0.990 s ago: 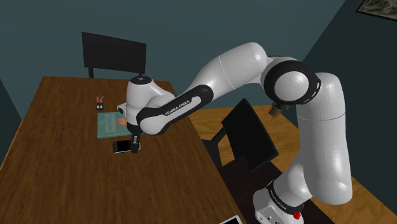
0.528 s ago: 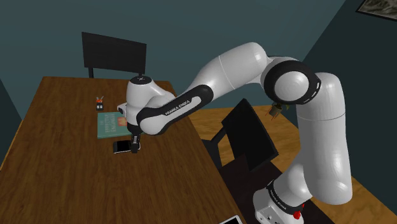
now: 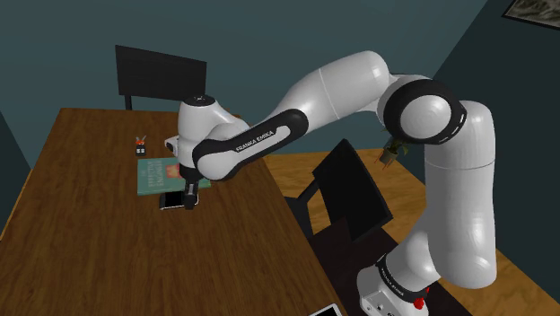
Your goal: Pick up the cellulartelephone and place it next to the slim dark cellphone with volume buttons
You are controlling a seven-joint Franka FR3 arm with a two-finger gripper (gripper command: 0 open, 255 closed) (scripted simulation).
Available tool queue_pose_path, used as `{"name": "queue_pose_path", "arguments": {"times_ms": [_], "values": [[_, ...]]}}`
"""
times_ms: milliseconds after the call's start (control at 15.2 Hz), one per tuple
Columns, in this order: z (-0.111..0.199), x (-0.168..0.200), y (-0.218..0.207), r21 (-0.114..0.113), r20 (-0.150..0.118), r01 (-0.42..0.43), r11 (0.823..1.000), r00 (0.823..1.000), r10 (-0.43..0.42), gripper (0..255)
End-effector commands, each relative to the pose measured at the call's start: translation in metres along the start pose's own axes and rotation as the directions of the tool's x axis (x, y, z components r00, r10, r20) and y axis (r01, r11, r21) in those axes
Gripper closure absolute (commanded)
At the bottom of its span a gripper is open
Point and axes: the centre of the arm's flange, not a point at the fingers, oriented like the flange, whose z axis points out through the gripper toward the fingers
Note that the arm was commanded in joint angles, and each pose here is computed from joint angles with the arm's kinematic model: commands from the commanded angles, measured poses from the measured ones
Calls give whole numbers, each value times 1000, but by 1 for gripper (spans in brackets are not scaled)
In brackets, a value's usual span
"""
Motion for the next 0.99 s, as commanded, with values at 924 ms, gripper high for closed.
{"name": "queue_pose_path", "arguments": {"times_ms": [924], "values": [[-52,-37,-71,0,0,0,1000,1000,0,255]]}}
